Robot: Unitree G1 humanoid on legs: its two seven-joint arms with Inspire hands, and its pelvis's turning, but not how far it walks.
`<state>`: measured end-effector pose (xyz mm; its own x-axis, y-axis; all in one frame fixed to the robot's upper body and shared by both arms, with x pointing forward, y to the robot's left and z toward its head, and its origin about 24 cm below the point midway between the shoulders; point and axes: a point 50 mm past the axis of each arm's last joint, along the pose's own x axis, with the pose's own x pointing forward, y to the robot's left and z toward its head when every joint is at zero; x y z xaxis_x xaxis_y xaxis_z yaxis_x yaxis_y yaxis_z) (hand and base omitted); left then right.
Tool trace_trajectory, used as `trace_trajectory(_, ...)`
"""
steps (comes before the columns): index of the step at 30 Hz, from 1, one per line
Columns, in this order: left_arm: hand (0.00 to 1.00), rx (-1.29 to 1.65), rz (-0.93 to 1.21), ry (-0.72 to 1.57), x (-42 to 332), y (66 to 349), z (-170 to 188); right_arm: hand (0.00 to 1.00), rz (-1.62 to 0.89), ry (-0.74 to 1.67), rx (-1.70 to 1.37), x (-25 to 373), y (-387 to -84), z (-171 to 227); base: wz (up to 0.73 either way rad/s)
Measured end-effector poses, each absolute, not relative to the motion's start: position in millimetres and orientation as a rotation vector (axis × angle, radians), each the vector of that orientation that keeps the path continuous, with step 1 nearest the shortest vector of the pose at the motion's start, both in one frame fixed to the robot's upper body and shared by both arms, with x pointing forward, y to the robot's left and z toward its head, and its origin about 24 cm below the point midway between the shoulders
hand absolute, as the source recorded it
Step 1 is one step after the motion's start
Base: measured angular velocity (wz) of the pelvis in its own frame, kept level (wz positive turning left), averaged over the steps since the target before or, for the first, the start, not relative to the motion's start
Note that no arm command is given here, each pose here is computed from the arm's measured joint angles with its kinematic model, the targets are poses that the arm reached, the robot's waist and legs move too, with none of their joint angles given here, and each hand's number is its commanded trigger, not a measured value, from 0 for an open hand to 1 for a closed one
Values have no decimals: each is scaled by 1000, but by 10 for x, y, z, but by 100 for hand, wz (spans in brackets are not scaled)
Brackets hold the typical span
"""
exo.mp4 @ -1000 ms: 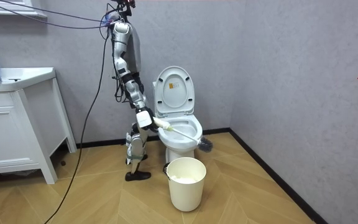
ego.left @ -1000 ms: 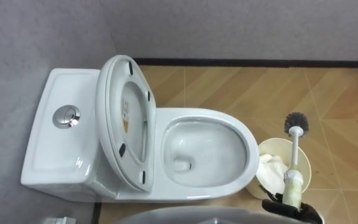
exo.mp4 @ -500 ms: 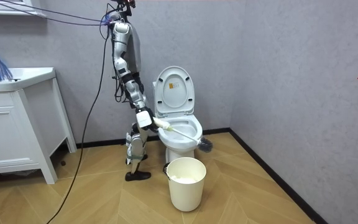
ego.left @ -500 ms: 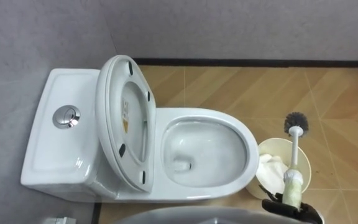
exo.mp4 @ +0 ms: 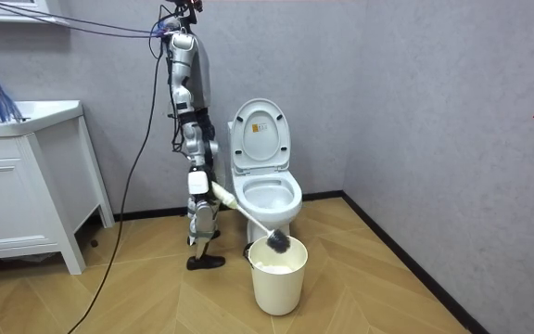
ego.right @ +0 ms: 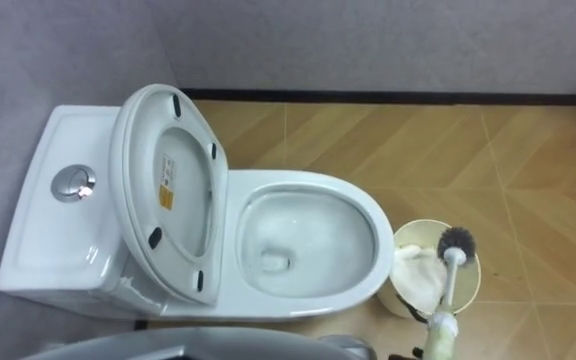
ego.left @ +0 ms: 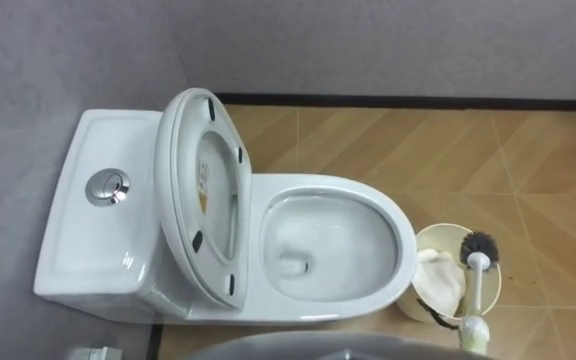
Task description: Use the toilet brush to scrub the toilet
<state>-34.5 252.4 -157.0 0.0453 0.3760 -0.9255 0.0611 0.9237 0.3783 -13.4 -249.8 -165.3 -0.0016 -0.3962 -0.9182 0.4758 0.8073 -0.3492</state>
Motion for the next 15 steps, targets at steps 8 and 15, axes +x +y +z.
trace_trajectory(8, 0, 343, 255, 1552, -361, 2537, -1570, 0, -488, 1615, -80, -385, -2448, -1675, 1)
trace_trajectory(15, 0, 343, 243, 1597, -378, 2514, -1592, 0, -360, 1682, -154, -434, -2450, -1672, -1)
